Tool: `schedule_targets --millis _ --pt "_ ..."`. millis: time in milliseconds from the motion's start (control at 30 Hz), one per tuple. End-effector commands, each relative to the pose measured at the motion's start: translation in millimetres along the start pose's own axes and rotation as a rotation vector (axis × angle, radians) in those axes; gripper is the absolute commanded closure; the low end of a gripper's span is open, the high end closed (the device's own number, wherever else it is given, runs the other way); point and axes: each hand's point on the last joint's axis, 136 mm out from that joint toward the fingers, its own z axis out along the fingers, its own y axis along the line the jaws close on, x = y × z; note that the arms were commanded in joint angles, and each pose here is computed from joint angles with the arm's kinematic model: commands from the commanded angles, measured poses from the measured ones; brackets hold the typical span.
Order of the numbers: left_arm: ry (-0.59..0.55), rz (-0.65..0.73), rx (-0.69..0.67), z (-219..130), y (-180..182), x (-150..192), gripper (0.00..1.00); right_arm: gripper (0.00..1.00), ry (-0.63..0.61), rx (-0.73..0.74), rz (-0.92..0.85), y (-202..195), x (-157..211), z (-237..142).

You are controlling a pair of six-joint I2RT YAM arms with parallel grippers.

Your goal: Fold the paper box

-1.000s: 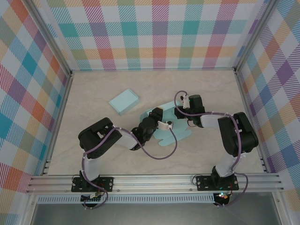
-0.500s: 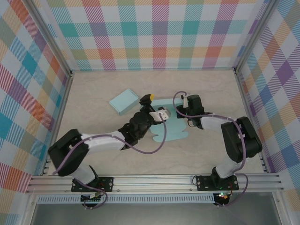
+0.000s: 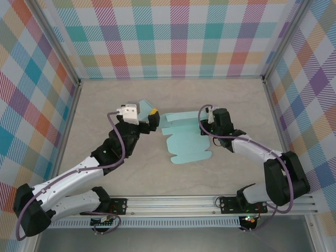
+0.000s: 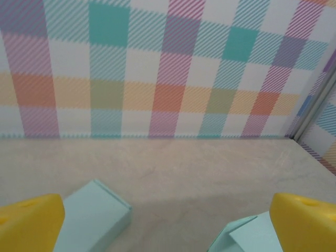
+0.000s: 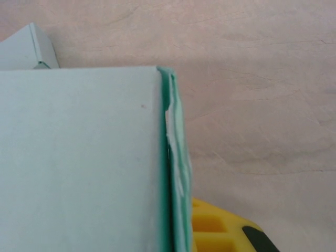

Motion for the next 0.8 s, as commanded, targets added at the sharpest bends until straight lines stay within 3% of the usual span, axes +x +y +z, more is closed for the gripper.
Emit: schedule_targets --millis 0,300,767 --pt "0.156 -0.184 0.034 7 -5 24 0.0 1.0 0.047 -0.007 0.019 5 12 -5" --pt "0.342 -0.107 -0.047 38 -11 63 0.0 1.0 0.073 0.014 0.034 11 13 -5" --pt "0.472 -0.026 -0.113 54 -5 112 0.0 1.0 0.09 0.01 0.053 18 11 -1"
